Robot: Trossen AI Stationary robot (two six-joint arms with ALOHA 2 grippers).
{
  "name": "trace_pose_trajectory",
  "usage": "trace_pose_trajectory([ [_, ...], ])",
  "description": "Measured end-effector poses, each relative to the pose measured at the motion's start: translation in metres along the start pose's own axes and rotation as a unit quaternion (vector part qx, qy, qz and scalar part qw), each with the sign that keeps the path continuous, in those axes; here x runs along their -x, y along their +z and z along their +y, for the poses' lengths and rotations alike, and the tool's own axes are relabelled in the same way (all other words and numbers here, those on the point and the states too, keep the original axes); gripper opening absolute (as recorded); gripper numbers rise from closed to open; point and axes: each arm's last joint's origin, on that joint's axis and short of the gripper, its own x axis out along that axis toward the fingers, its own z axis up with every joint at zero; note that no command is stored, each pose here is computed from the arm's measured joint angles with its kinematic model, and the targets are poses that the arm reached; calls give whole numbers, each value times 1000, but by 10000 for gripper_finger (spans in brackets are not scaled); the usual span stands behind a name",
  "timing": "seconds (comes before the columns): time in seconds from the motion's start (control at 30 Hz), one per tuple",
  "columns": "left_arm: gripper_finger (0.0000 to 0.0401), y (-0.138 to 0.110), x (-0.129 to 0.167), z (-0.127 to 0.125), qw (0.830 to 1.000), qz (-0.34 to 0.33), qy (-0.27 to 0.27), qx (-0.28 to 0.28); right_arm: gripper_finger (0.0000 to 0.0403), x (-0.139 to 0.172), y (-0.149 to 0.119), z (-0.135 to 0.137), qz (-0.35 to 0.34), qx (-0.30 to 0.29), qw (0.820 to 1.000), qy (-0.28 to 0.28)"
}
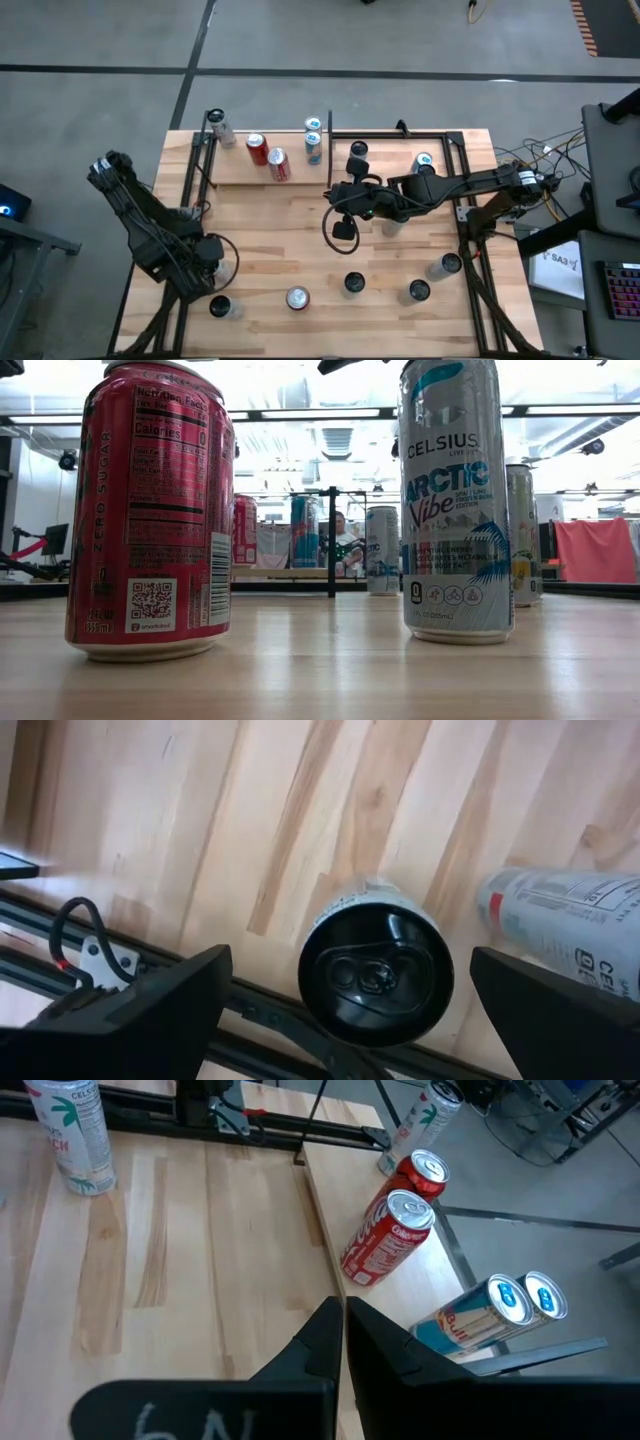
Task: Place canned beverage on shelf
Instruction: Put the top white and pink soda can on the shelf aligned with the other white and pink soda can
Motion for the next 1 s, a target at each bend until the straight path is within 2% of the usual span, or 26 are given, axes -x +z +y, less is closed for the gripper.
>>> trace_pose_trajectory([
  [0.27,393,1,-2,-3,1000,-10,-11,0,9,0,-1,0,6,2,1000,1],
  [0.63,394,-4,-20,-2,1000,-2,11,9,9,-3,-6,2,15,6,1000,1],
  [1.0,394,-8,-35,-3,1000,1,11,25,9,-11,-15,4,24,4,1000,-1],
])
